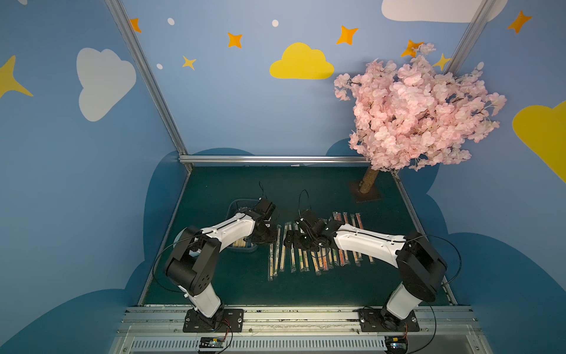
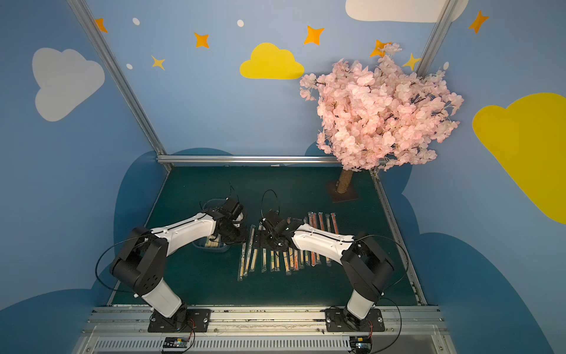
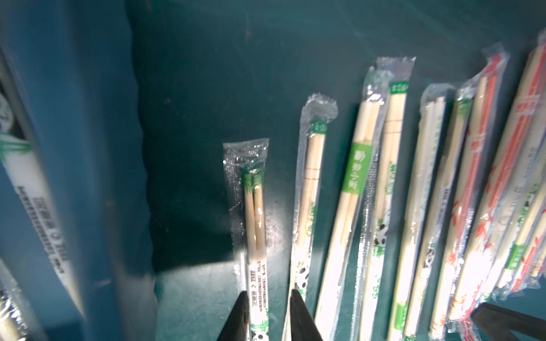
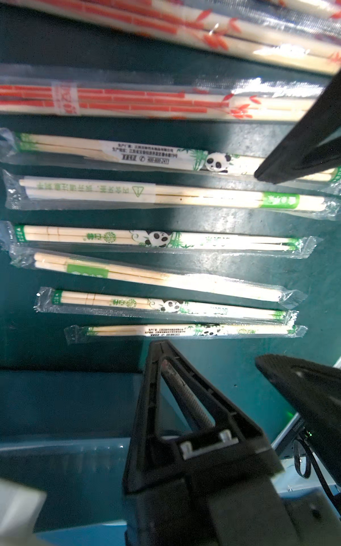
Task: Take the paired disposable chopsticks out of the storage box
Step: Place the paired disposable chopsticks at the center of the board, then pick up the paired disposable chopsticks from the storage box.
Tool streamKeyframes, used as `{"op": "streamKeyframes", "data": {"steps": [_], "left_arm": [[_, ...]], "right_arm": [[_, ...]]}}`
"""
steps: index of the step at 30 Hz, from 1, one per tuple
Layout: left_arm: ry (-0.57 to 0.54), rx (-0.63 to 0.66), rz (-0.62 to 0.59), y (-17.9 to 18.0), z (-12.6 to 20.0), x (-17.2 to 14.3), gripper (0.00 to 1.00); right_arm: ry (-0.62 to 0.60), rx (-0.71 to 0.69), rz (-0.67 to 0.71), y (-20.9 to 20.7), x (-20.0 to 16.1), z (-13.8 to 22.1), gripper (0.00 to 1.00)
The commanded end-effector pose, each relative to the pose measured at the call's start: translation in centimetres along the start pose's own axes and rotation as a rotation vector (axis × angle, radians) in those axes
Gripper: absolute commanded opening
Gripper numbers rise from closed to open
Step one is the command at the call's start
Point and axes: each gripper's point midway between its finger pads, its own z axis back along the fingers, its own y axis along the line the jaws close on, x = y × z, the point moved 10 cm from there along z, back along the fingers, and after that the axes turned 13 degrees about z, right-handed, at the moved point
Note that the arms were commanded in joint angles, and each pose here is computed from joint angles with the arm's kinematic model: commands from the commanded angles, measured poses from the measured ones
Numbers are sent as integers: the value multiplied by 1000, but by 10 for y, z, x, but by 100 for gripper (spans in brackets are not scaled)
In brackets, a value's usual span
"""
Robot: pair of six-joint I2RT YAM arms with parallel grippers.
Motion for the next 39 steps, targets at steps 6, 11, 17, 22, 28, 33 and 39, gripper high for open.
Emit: {"op": "streamKeyframes", "data": {"steps": [6, 11, 17, 22, 28, 33, 39], "left_arm": [[-169, -6, 15, -2, 66, 32, 31], [-229, 55, 66, 23, 78, 58, 33], [-155, 119, 82, 42, 58, 83, 34], [-99, 128, 73, 41, 35, 97, 34], [-69, 169, 67, 40, 15, 111, 34], [-57, 204, 52, 41, 5, 118, 34], [-31, 243, 46, 44, -8, 120, 34]], "right_arm": [[-6, 15, 23, 6, 1, 4, 94], [-16, 19, 53, 13, 3, 7, 94], [-5, 23, 68, 18, 3, 5, 94], [-3, 21, 83, 22, 5, 6, 94], [-5, 18, 93, 25, 4, 6, 94], [-5, 18, 100, 27, 4, 7, 94], [-6, 20, 107, 27, 5, 7, 94]]}}
